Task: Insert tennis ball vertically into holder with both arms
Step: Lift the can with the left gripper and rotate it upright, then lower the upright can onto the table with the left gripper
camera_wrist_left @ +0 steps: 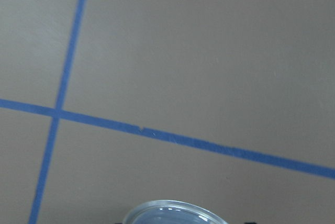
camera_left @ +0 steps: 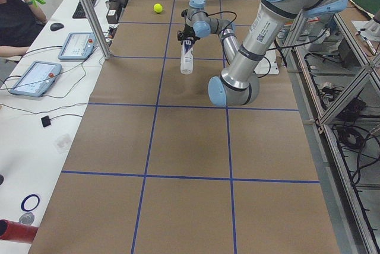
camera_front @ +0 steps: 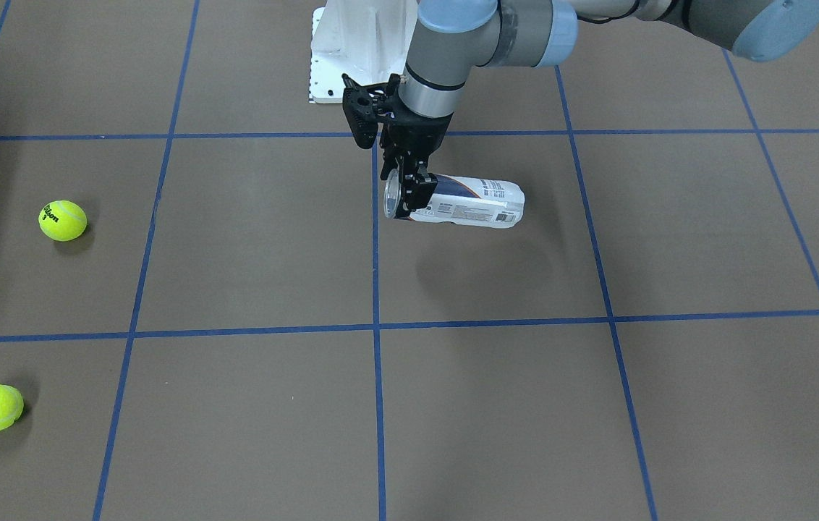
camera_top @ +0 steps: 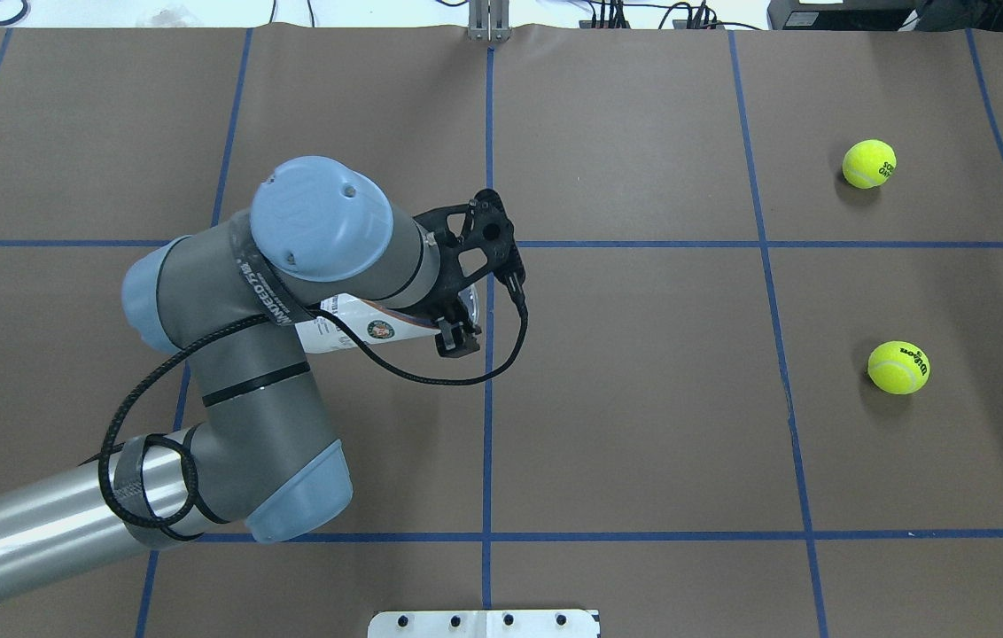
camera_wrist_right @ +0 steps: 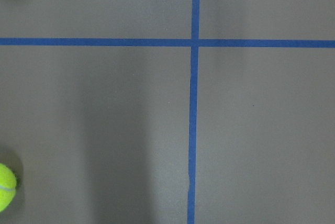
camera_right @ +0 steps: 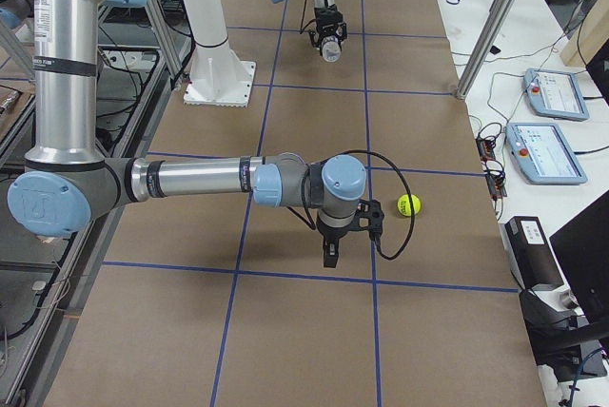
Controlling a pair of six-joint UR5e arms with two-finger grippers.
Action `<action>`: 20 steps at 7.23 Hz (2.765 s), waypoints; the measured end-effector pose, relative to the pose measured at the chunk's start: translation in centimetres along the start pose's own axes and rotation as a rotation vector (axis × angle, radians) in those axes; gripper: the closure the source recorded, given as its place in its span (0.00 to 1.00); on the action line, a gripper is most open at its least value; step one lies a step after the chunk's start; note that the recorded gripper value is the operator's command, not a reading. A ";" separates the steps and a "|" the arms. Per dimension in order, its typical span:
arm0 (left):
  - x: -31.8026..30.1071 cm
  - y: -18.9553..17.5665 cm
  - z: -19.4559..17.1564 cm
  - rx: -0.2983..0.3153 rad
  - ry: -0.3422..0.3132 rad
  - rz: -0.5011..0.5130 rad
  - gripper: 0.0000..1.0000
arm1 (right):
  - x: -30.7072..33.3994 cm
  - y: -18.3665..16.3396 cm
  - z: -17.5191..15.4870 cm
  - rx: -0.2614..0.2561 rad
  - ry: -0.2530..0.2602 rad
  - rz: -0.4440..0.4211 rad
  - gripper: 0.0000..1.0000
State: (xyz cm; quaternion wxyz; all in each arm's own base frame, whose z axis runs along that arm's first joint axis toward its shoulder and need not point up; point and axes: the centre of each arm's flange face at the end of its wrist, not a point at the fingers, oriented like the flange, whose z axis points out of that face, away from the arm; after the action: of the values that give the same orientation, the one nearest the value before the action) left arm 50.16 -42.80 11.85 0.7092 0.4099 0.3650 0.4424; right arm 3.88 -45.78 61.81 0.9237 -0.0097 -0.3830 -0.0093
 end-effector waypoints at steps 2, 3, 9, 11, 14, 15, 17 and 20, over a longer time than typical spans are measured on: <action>-1.2 -2.2 -3.8 0.335 -0.026 -0.190 0.83 | -0.3 -0.3 -0.3 0.006 0.000 -0.006 0.01; -1.5 -2.2 -4.4 0.465 -0.016 -0.268 0.82 | -0.3 -0.4 -0.3 0.007 0.001 -0.007 0.01; -7.1 6.3 2.7 1.051 -0.177 -0.465 0.83 | -0.6 -0.6 -0.5 0.011 -0.001 -0.012 0.01; -6.9 9.1 5.4 1.107 -0.224 -0.506 0.83 | -0.7 -0.6 -0.6 0.014 -0.002 -0.014 0.01; -4.1 9.9 8.1 1.105 -0.216 -0.533 0.72 | -0.8 -0.7 -0.8 0.016 -0.003 -0.016 0.01; -3.5 9.5 8.2 1.108 -0.206 -0.536 0.57 | -0.8 -0.7 -0.8 0.017 -0.003 -0.016 0.01; -2.8 9.6 8.6 1.101 -0.199 -0.536 0.49 | -0.8 -0.7 -0.8 0.016 -0.003 -0.016 0.01; -2.8 9.9 8.8 1.093 -0.202 -0.534 0.46 | -0.7 -0.6 -0.7 0.015 -0.003 -0.014 0.01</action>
State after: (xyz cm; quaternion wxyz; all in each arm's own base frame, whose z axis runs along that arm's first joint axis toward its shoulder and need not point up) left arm 53.72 -44.94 24.74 0.5139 0.6483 0.5602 -0.0425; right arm 3.89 -46.43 60.82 0.9231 0.0001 -0.3844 -0.0128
